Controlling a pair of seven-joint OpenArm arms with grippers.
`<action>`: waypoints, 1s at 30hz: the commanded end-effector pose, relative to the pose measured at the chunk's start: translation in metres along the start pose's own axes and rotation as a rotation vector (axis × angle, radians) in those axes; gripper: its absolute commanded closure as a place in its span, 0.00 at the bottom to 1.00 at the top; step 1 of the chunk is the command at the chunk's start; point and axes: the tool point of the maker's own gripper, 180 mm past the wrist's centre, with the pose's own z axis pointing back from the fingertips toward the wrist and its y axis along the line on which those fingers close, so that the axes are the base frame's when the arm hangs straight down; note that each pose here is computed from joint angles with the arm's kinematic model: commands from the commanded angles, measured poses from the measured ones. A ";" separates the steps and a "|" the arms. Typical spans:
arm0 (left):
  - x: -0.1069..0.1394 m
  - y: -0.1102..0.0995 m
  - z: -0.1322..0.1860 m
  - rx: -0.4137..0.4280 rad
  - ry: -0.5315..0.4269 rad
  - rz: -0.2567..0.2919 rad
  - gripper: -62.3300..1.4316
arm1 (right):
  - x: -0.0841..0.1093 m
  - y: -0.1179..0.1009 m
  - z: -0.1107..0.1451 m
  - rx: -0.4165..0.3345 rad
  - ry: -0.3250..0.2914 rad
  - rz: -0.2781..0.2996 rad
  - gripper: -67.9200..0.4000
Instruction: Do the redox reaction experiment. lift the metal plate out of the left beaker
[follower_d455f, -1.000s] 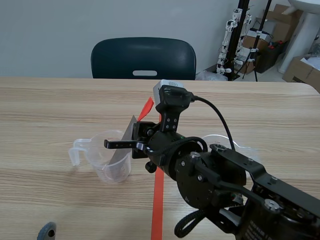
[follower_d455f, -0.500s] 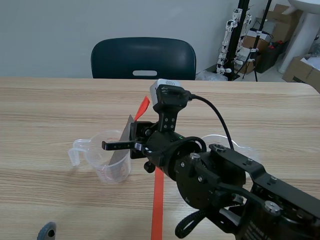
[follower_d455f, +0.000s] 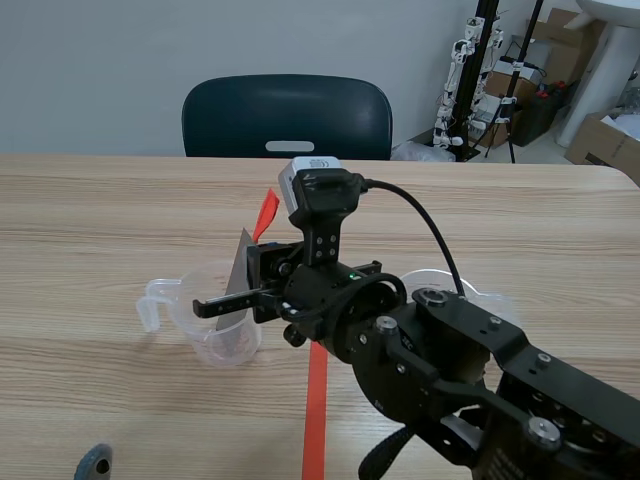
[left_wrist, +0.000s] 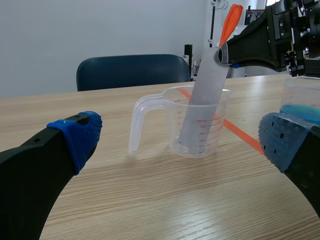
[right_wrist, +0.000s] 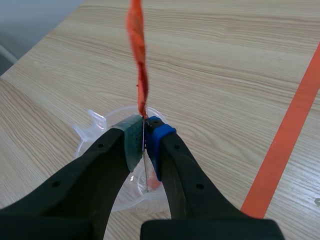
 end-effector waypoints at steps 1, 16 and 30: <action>0.010 0.002 -0.002 0.009 -0.056 -0.005 0.00 | 0.016 0.005 -0.005 0.030 -0.040 0.026 0.98; 0.010 0.002 -0.002 0.009 -0.056 -0.005 0.00 | 0.013 0.032 -0.003 0.164 -0.039 0.198 0.98; 0.010 0.002 -0.002 0.009 -0.056 -0.005 0.00 | 0.010 0.031 -0.004 0.161 -0.038 0.437 0.99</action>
